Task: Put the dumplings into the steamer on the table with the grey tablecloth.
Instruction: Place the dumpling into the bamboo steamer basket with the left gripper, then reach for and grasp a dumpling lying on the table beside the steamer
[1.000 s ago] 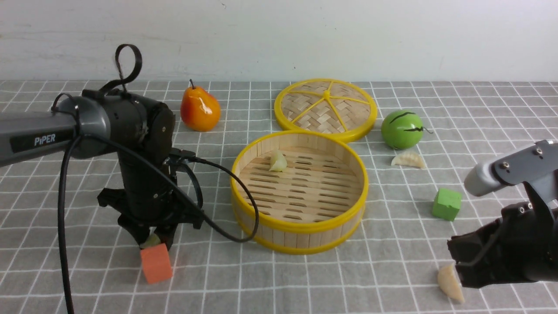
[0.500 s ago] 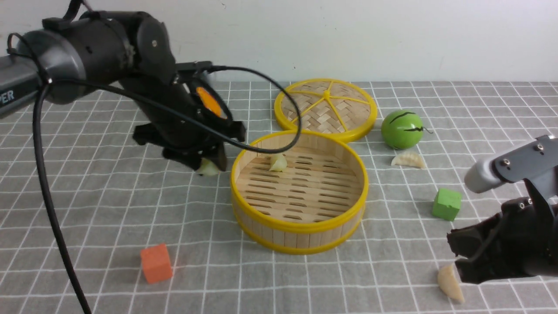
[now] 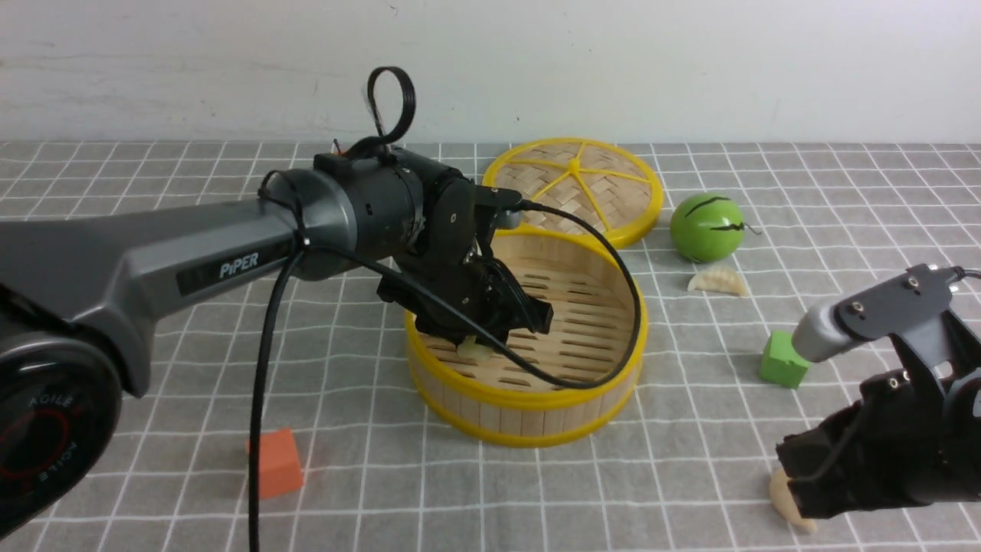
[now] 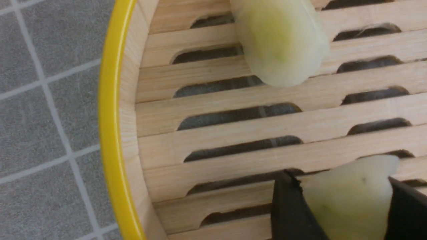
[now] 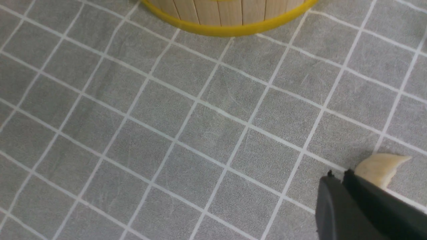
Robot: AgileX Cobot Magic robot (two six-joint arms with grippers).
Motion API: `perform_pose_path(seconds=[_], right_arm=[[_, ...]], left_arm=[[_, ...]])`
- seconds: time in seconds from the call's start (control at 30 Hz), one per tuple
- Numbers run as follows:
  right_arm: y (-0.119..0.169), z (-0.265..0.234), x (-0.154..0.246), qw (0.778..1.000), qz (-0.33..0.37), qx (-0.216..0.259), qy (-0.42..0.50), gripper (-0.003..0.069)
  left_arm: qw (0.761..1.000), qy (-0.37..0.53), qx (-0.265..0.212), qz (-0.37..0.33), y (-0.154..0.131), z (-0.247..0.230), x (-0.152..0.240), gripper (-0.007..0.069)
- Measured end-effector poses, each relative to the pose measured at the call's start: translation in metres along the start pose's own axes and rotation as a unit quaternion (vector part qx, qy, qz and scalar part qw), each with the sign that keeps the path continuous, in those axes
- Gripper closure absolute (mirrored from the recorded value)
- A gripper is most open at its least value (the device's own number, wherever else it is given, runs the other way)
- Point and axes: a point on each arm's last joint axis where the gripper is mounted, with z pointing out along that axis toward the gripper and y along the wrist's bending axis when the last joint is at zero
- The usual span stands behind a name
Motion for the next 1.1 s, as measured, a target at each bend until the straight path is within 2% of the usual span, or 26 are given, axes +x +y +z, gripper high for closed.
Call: perform_pose_path(seconds=[0.03,0.17,0.27,0.37,0.4,0.43,0.47,0.5,0.57,0.6,0.63,0.7,0.83,0.87,0.9,0.93,0.97,1.0,1.1], right_arm=[[0.001,-0.002,-0.003,1.000,0.013,-0.003,0.001,0.0609],[0.003,-0.008,-0.011,1.000,0.030,-0.007,0.001,0.0570],[0.002,-0.010,-0.015,0.998,0.059,-0.003,0.004,0.0481],[-0.003,-0.008,-0.015,0.996,0.083,0.007,0.019,0.0361],[-0.010,-0.004,-0.013,0.995,0.096,0.019,0.035,0.0289],[-0.010,-0.003,-0.013,0.994,0.096,0.019,0.038,0.0289],[-0.021,0.006,-0.009,0.991,0.110,0.035,0.062,0.0211],[-0.029,0.016,-0.006,0.988,0.120,0.044,0.082,0.0173],[-0.034,0.023,-0.004,0.986,0.126,0.049,0.095,0.0152],[-0.041,0.036,-0.001,0.983,0.135,0.054,0.113,0.0139],[-0.044,0.043,0.001,0.981,0.140,0.056,0.124,0.0136],[-0.049,0.065,0.003,0.976,0.159,0.055,0.139,0.0149],[-0.056,0.092,0.004,0.970,0.180,0.056,0.156,0.0246],[-0.057,0.096,0.005,0.969,0.181,0.056,0.159,0.0270],[-0.059,0.102,0.006,0.968,0.182,0.057,0.165,0.0335],[-0.059,0.102,0.005,0.968,0.182,0.057,0.165,0.0344],[-0.061,0.106,0.005,0.967,0.183,0.058,0.167,0.0431],[-0.061,0.107,0.005,0.967,0.183,0.059,0.165,0.0470],[-0.063,0.108,0.002,0.970,0.180,0.063,0.153,0.0475]], left_arm=[[1.000,-0.005,-0.002,-0.007,0.000,0.002,-0.001,0.0270],[1.000,-0.009,-0.010,-0.013,0.002,0.001,-0.001,0.0172],[1.000,-0.011,-0.015,-0.014,0.002,-0.012,-0.005,0.0136],[1.000,-0.020,-0.015,-0.017,0.001,-0.038,-0.014,0.0139],[0.999,-0.031,-0.014,-0.019,0.000,-0.060,-0.019,0.0149],[0.999,-0.033,-0.013,-0.019,0.000,-0.063,-0.019,0.0151],[0.998,-0.054,-0.010,-0.019,0.000,-0.093,-0.024,0.0178],[0.997,-0.074,-0.007,-0.019,0.000,-0.119,-0.027,0.0197],[0.996,-0.087,-0.005,-0.019,0.001,-0.136,-0.027,0.0218],[0.993,-0.114,-0.002,-0.018,0.002,-0.168,-0.027,0.0250],[0.992,-0.124,-0.002,-0.018,0.003,-0.181,-0.027,0.0265],[0.985,-0.170,0.000,-0.017,0.008,-0.239,-0.018,0.0330],[0.972,-0.233,0.003,-0.015,0.019,-0.308,0.012,0.0430],[0.972,-0.234,0.000,-0.014,0.021,-0.311,0.016,0.0445],[0.969,-0.248,-0.004,-0.012,0.026,-0.325,0.031,0.0474],[0.968,-0.250,-0.006,-0.011,0.027,-0.327,0.033,0.0483],[0.965,-0.262,-0.016,-0.006,0.034,-0.339,0.052,0.0517],[0.964,-0.266,-0.023,-0.004,0.037,-0.343,0.061,0.0536],[0.962,-0.269,-0.045,-0.013,0.050,-0.349,0.094,0.0577]])
